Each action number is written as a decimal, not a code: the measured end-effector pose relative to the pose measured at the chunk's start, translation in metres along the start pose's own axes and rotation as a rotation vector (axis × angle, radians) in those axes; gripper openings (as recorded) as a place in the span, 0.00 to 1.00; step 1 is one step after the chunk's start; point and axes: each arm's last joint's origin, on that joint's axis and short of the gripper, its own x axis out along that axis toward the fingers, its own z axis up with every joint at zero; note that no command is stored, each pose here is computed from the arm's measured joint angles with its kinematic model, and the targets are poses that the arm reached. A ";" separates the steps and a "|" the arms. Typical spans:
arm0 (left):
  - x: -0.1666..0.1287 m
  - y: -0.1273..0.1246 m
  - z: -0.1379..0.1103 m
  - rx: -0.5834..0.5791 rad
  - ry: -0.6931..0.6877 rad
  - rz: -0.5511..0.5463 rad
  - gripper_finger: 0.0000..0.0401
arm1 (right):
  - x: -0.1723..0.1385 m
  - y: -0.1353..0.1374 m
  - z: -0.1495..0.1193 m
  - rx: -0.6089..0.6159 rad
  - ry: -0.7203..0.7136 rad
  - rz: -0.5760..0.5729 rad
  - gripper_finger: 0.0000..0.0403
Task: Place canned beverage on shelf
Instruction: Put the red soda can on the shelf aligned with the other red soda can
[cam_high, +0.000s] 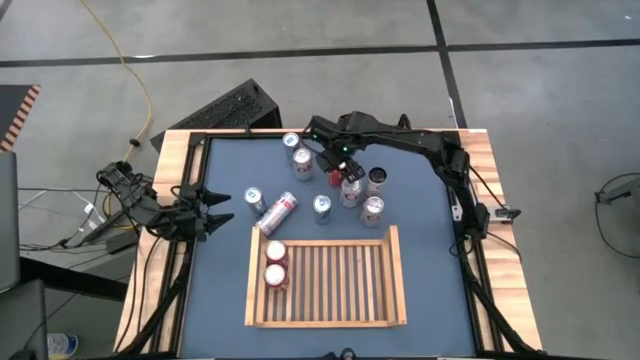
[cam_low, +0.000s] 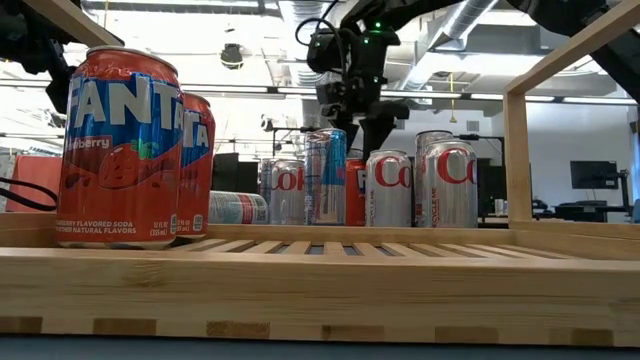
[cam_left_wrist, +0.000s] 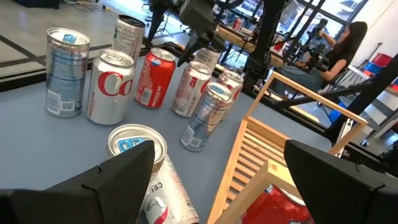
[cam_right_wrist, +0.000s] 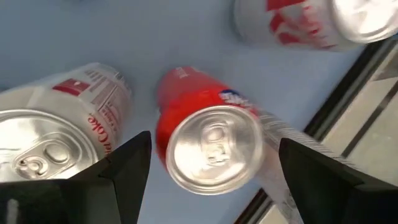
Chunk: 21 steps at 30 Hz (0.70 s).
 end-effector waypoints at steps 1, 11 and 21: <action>0.000 0.000 0.000 0.000 0.000 0.000 0.87 | 0.003 0.001 -0.001 0.004 0.007 0.009 0.80; 0.000 0.000 0.000 0.000 0.000 0.000 0.87 | 0.020 0.008 0.005 -0.008 0.019 -0.019 0.79; 0.000 0.000 0.000 -0.001 -0.001 0.000 0.87 | 0.019 0.008 0.003 0.001 0.026 -0.010 0.73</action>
